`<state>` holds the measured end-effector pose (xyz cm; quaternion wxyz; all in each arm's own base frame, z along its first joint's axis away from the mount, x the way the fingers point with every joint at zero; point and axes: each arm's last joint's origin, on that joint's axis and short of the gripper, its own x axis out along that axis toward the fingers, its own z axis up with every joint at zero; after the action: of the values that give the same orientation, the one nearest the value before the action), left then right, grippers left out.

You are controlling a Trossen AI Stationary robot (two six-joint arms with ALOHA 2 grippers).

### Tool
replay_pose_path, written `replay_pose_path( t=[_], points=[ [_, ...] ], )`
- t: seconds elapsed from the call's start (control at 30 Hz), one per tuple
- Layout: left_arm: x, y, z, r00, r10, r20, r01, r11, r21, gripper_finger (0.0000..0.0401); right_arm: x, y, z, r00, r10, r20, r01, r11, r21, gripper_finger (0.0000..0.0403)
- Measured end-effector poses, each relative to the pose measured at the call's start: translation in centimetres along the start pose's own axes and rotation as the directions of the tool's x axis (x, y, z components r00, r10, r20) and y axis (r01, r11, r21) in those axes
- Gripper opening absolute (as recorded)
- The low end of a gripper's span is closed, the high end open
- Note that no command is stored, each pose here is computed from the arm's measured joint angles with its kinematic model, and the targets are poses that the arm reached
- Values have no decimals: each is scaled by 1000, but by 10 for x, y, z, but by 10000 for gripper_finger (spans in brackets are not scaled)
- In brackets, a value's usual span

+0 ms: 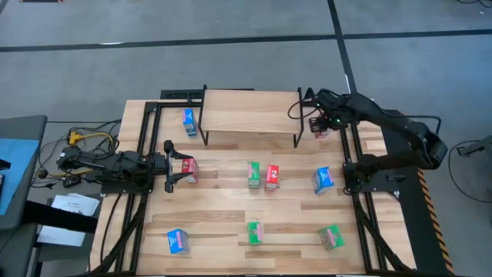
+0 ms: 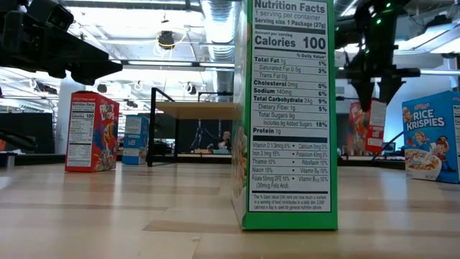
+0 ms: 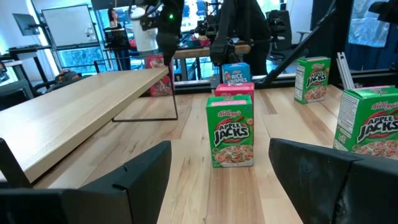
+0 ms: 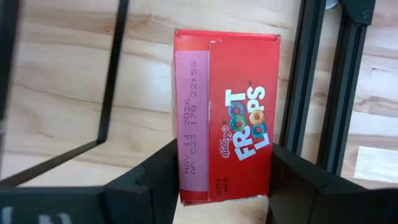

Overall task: Stack cereal on shelf
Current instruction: Put the top red cereal box on the shelf

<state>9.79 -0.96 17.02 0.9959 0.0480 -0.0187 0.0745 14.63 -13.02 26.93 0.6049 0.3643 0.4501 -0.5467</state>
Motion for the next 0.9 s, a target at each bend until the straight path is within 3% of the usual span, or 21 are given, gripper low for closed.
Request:
replay_pose_path(
  t=[0.47, 0.73, 0.9],
  points=[
    [0, 0, 0, 1000, 0, 0, 0, 1000, 0, 262, -43, -14, -20, 982, 141, 123, -144, 989, 15, 221],
    [0, 0, 0, 1000, 0, 0, 0, 1000, 0, 262, -84, -14, -14, 943, 251, 219, -256, 967, -4, 221],
    [0, 0, 0, 1000, 0, 0, 0, 1000, 0, 263, -106, -18, -7, 915, 260, 307, -274, 962, 2, 221]
  ],
)
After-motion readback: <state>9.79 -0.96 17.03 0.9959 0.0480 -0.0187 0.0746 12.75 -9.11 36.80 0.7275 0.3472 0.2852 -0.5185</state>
